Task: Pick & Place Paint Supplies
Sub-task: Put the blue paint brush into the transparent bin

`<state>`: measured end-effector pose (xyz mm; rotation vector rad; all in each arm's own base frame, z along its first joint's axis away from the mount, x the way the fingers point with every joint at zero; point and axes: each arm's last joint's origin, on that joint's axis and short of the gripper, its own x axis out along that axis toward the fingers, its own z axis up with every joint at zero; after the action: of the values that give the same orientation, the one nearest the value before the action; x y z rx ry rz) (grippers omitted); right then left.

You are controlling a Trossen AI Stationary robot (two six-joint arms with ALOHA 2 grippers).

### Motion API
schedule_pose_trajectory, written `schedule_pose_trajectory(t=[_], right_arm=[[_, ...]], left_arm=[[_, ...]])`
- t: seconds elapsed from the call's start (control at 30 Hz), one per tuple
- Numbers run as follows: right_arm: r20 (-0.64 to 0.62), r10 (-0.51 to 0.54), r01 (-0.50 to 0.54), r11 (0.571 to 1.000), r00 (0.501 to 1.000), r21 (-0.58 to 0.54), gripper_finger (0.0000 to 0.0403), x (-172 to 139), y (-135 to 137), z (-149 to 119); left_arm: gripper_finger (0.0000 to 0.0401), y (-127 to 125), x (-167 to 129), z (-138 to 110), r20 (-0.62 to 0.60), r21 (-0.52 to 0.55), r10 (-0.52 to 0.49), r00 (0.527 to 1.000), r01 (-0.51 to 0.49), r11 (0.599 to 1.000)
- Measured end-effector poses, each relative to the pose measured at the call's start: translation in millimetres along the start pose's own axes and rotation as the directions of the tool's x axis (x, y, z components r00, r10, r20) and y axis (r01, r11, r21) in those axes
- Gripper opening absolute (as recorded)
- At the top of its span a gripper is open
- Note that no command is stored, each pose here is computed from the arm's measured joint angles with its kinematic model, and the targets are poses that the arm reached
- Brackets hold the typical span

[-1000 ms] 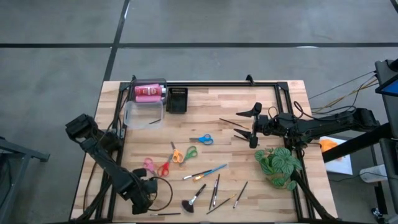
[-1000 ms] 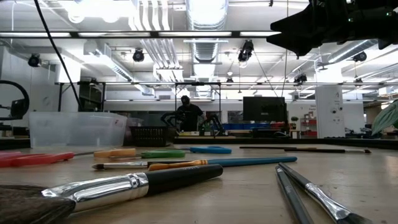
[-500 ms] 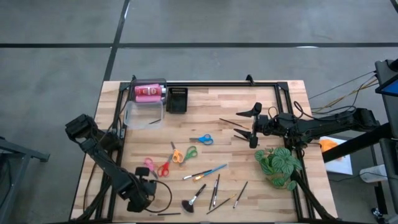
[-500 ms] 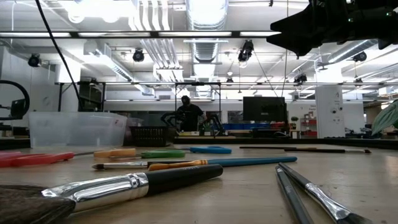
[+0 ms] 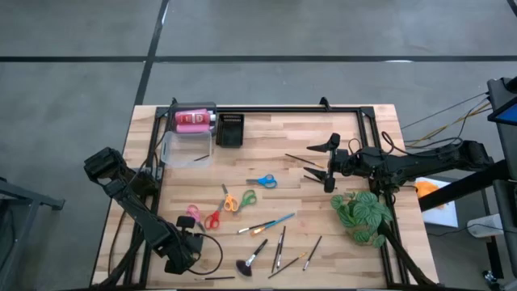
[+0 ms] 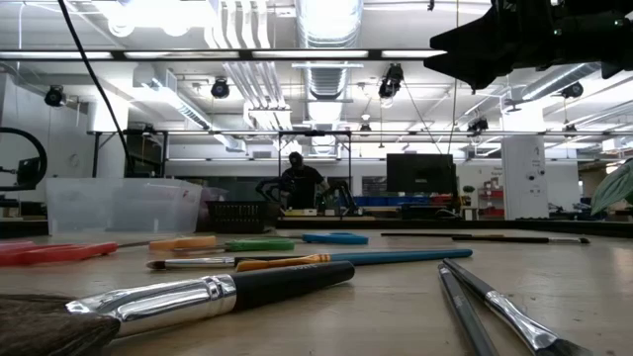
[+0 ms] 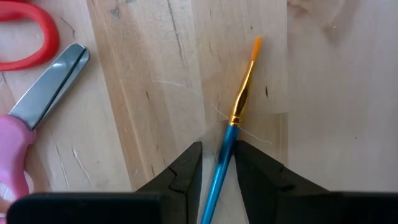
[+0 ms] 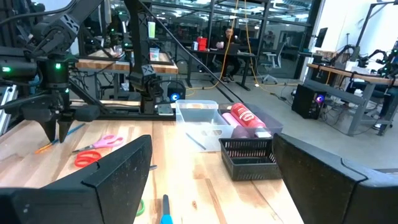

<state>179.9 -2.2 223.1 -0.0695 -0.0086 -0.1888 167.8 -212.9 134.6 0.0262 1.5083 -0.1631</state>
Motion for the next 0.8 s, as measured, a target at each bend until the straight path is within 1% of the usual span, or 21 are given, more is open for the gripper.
schedule_pose_trajectory(t=[0.23, 0.37, 0.53, 0.8], right_arm=[[0.000, 0.000, 0.000, 1.000, 1.000, 0.000, 0.0331, 0.0, 0.0, 0.0], [0.000, 0.000, 0.000, 1.000, 1.000, 0.000, 0.0331, 0.0, 0.0, 0.0], [0.000, 0.000, 0.000, 1.000, 1.000, 0.000, 0.0331, 0.0, 0.0, 0.1], [0.000, 0.000, 0.000, 1.000, 1.000, 0.000, 0.0331, 0.0, 0.0, 0.1]], left_arm=[[0.0097, 0.0, 0.3, 0.2, 0.003, -0.001, 0.002, 1.000, -0.002, 1.000], [0.0090, 0.1, 0.6, 0.1, 0.003, -0.001, 0.004, 1.000, -0.004, 1.000], [0.0072, 0.3, 0.9, 0.6, 0.015, -0.001, 0.013, 1.000, -0.013, 1.000], [0.0030, -0.2, 1.0, 1.1, 0.021, -0.001, 0.009, 1.000, -0.009, 1.000]])
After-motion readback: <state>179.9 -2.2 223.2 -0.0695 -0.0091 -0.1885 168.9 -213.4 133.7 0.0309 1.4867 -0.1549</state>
